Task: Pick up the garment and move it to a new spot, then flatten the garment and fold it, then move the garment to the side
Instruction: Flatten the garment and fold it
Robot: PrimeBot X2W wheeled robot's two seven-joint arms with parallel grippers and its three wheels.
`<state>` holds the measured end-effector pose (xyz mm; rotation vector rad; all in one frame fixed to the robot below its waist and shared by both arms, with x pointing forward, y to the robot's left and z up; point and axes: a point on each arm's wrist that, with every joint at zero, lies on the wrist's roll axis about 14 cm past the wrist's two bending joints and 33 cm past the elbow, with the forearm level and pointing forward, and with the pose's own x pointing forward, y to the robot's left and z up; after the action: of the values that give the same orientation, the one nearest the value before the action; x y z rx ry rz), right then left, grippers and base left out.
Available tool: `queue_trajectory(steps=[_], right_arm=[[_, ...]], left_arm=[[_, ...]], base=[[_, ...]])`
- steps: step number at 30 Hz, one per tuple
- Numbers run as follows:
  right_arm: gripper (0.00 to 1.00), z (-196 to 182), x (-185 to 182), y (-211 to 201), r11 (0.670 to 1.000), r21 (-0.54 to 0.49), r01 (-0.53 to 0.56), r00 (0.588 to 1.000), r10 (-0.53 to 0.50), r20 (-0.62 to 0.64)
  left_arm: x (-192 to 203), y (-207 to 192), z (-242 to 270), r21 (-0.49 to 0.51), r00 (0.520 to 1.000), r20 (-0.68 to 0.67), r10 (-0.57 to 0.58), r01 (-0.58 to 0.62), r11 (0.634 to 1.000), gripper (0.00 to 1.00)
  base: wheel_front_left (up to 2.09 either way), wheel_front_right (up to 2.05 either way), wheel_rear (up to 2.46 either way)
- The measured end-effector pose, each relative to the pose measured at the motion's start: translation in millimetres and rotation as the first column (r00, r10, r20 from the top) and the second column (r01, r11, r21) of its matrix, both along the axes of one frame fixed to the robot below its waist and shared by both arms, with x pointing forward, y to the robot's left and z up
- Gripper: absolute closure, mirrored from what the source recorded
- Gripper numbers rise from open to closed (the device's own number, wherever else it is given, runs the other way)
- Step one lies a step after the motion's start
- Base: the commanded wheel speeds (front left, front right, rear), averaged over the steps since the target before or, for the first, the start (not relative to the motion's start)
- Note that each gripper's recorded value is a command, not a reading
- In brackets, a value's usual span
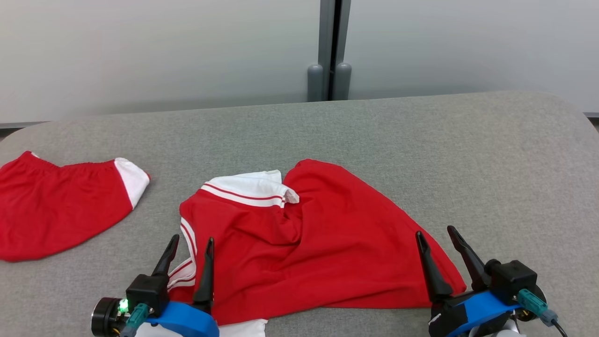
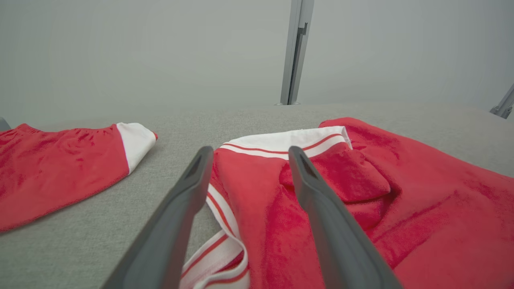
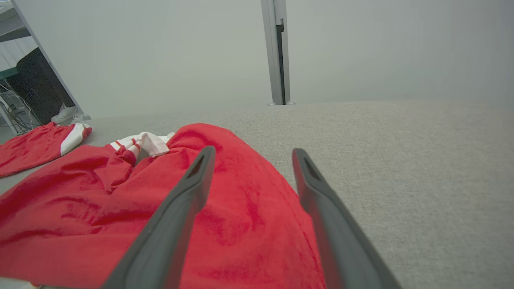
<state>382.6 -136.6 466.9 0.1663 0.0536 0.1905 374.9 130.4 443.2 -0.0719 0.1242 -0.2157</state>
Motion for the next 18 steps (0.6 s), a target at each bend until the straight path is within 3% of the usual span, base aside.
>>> queue_trajectory(steps=[14, 15, 16, 17, 18], right_arm=[[0.00, -6, -3, -14, 0.999, -0.007, 0.039, 0.999, -0.039, -0.020], [0.00, -6, -3, -14, 0.999, -0.008, 0.040, 0.999, -0.040, -0.019], [0.00, -7, -3, -15, 0.999, -0.009, 0.041, 0.999, -0.041, -0.021], [0.00, -7, -3, -16, 0.999, -0.010, 0.042, 0.999, -0.042, -0.024], [0.00, -8, -3, -16, 0.999, -0.010, 0.042, 0.999, -0.043, -0.025]], left_arm=[[-14, 1, -89, 0.106, 0.949, -0.309, -0.055, 0.092, 0.990, 0.00], [-13, 1, -92, 0.112, 0.945, -0.323, -0.056, 0.097, 0.989, 0.30], [-12, 0, -94, 0.118, 0.941, -0.332, -0.062, 0.106, 0.987, 0.71], [-11, -1, -96, 0.129, 0.939, -0.337, -0.073, 0.123, 0.984, 1.00], [-7, -3, -95, 0.135, 0.938, -0.336, -0.081, 0.133, 0.982, 1.00]], base=[[0.00, 0.00, 0.00], [0.00, 0.00, 0.00], [0.00, 0.00, 0.00], [0.00, 0.00, 0.00], [0.00, 0.00, 0.00]])
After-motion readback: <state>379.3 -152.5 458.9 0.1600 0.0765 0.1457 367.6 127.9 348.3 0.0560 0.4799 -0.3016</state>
